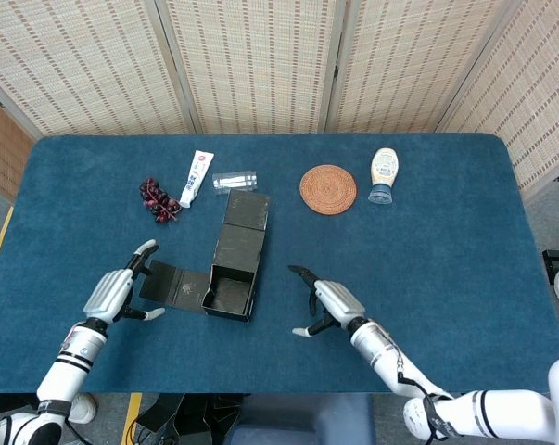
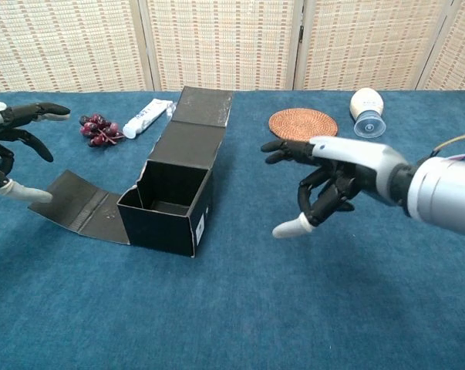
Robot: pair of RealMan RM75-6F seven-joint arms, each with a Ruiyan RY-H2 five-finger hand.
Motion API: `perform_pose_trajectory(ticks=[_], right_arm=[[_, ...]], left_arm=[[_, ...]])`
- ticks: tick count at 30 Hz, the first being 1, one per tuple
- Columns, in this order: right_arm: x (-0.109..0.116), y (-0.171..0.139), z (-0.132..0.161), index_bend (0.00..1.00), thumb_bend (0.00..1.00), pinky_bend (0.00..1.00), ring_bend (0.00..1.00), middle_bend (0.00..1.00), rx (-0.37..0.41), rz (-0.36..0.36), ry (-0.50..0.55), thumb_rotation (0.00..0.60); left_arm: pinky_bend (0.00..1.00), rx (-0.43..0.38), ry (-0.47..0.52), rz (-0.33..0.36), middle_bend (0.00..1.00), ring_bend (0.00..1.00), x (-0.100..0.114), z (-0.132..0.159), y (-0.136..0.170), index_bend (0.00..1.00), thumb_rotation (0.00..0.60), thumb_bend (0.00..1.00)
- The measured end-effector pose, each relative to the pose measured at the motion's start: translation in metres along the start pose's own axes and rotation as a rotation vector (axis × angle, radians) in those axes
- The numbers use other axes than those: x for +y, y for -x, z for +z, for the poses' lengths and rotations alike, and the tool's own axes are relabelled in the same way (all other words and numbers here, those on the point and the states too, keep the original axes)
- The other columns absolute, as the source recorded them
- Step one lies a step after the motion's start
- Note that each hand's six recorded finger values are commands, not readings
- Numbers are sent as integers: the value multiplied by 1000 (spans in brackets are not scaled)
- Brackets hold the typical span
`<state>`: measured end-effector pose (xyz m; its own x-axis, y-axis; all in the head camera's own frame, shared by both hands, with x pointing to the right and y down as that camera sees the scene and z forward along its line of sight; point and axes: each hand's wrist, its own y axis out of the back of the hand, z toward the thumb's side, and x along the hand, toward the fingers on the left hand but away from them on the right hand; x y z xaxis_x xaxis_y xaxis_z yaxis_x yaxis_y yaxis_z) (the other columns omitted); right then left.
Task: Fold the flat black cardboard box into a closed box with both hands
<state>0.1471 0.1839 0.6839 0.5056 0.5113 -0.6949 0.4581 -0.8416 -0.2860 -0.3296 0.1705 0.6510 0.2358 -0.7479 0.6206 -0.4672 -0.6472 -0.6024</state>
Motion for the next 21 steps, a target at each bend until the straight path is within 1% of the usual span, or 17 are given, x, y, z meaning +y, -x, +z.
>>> perform_pose_trajectory(ticks=[3,7,16,21], right_arm=[[-19,9,5,0,0,890,616,34,-11,30,65,600],[-34,26,10,0,0,891,616,34,-17,29,111,600],[-44,52,14,0,0,904,616,34,-36,-24,150,600],[-49,61,19,0,0,904,615,34,-29,-17,159,600]], left_arm=[[720,-7,16,12,0,302,5,-1,5,0,600,95],[720,-15,40,27,0,304,10,-3,10,0,600,95],[720,-32,87,52,0,304,21,-7,20,0,600,95],[720,-45,95,58,0,304,24,-7,22,0,600,95]])
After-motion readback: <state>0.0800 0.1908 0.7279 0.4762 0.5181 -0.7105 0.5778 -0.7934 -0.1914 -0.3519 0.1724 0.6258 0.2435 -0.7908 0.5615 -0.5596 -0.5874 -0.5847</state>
